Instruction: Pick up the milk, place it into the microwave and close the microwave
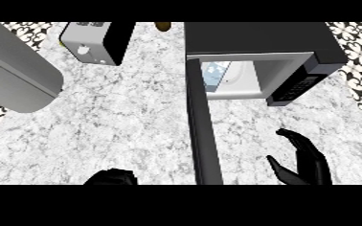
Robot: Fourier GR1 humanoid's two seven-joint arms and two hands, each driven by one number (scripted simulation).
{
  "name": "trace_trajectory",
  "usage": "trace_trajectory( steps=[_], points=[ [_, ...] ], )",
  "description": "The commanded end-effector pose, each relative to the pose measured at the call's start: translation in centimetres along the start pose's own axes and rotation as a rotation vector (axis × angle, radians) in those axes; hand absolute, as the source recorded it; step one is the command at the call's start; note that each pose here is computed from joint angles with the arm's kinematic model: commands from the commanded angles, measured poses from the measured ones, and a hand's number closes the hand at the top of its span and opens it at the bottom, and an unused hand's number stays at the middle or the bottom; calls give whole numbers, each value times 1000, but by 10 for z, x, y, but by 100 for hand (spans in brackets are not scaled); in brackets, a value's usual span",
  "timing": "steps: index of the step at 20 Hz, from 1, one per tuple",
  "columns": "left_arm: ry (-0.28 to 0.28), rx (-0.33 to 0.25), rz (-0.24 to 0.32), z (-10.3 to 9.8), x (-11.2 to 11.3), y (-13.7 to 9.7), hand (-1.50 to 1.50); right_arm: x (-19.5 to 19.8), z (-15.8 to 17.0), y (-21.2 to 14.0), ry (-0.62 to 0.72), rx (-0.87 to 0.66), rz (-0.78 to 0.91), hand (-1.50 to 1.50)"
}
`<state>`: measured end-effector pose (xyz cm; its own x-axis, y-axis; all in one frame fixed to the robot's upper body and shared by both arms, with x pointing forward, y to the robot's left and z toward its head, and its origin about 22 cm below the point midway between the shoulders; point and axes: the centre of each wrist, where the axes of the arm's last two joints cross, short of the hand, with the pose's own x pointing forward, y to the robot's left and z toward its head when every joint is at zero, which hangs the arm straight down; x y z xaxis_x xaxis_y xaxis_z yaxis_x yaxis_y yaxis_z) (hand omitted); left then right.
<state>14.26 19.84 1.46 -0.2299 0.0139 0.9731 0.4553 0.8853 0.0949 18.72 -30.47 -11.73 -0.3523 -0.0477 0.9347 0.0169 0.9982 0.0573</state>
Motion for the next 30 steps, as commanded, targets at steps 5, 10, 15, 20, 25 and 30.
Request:
trace_trajectory(
  steps=[5,10,15,20,25,30],
  points=[
    [13,-111,-105,-77,-9,-38,150,51,9,-22,-41,-79,-25,-150],
    [17,-175,-113,-124,-7,-52,150,78,13,-48,-68,-80,36,-150],
    [-24,-246,-237,-151,-26,-93,150,96,10,-68,-102,-22,49,-150],
    [67,-279,-316,-156,-61,-109,150,112,12,-76,-140,-13,22,-150],
    [189,-333,-242,-159,-63,-129,150,127,-17,-52,-173,85,-51,-150],
    [217,-341,-243,-172,-57,-136,-150,140,-37,-59,-186,156,-83,-150]
  ],
)
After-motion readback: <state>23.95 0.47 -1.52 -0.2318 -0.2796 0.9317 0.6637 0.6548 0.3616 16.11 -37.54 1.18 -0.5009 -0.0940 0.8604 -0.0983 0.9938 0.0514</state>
